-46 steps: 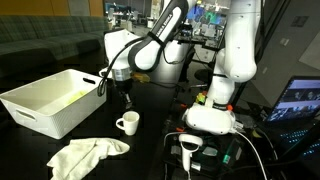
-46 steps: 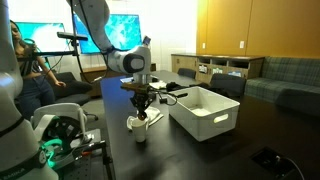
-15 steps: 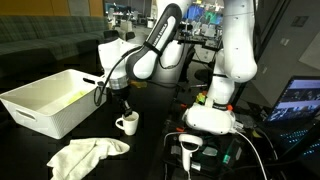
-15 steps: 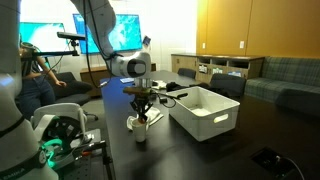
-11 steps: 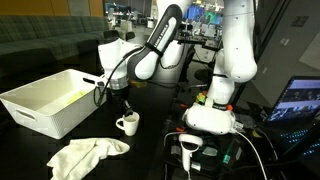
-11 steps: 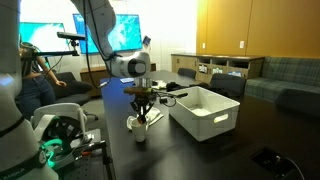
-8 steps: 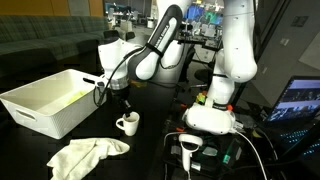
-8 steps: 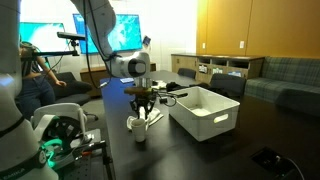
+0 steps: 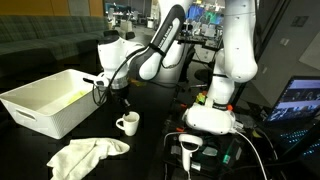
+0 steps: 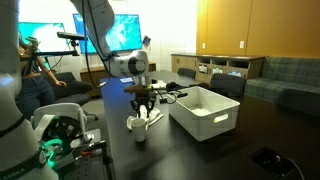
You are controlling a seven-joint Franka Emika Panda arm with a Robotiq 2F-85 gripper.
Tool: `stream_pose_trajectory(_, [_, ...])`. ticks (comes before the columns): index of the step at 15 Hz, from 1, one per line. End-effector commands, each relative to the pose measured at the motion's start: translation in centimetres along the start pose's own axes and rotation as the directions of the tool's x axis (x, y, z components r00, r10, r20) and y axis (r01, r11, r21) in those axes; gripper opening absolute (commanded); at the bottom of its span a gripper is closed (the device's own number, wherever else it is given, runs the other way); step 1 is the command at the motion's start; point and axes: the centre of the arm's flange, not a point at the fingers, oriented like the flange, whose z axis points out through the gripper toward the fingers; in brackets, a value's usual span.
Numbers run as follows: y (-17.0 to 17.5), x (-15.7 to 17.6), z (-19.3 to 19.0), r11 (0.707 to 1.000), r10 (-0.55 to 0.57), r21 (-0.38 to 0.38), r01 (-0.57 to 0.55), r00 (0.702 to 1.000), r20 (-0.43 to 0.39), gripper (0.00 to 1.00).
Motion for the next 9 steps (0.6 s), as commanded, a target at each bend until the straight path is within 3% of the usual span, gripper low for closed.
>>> stream_pose_trajectory(1, [-0.2,0.6,-3.3,0.995,0.016,-0.096,-0.014,1.000,0.027,0.83])
stream_pose_trajectory(3, [-0.1,1.1,-4.9,0.991,0.028,-0.135,-0.022,0.999,0.038,0.98])
stream_pose_trajectory(9, [2.2,4.8,-8.5,0.976,0.107,-0.198,-0.091,0.992,0.070,1.00])
